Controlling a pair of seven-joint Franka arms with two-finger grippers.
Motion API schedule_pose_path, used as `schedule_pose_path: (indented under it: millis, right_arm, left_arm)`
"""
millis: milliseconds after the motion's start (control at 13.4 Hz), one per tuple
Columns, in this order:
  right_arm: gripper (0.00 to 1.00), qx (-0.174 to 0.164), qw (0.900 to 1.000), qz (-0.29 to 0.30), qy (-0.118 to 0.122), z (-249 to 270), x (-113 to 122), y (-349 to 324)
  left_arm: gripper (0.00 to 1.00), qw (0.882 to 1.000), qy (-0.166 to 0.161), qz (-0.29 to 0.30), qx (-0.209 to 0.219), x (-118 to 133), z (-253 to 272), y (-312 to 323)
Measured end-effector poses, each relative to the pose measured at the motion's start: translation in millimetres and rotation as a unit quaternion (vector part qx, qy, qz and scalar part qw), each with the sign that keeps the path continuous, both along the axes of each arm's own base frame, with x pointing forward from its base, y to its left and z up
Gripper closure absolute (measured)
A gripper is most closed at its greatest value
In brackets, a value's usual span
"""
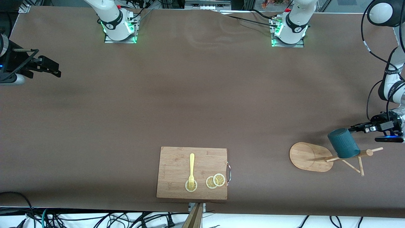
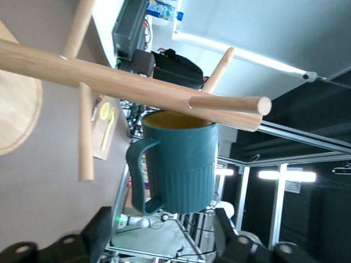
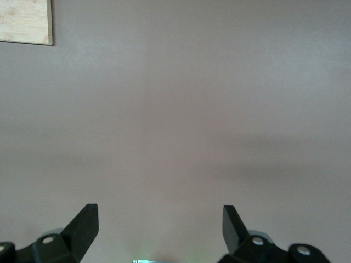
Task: Pass cup and hang on rack
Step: 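Lower the mug onto a rack peg with the left gripper, then open the left gripper and draw it back from the rack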
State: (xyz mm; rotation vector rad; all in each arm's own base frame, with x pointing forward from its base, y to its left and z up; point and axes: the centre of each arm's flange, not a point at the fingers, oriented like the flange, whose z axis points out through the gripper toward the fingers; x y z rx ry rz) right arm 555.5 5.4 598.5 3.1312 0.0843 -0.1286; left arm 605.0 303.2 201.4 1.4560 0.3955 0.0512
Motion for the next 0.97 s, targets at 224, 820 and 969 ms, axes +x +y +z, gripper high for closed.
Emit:
schedule_pose_path:
  millis: [224, 820, 969]
  right_arm:
    - [0.0, 0.0, 1.0, 0.0, 0.0, 0.0, 0.0, 0.0]
    - [0.0, 0.0, 1.0, 0.0, 0.0, 0.0, 0.1, 0.3]
    - [0.0, 0.0, 1.0, 0.001, 0.0, 0.1, 0.1, 0.6]
  left_arm:
    - [0.0, 0.997, 0.001, -0.04, 0.069, -4.6, 22.0, 19.5]
    - [0.0, 0.91, 0.054, -0.212, 0.352, 0.8, 189.9, -32.1]
    - [0.0, 0.87, 0.045, -0.259, 0.417, 13.2, 233.4, -88.0]
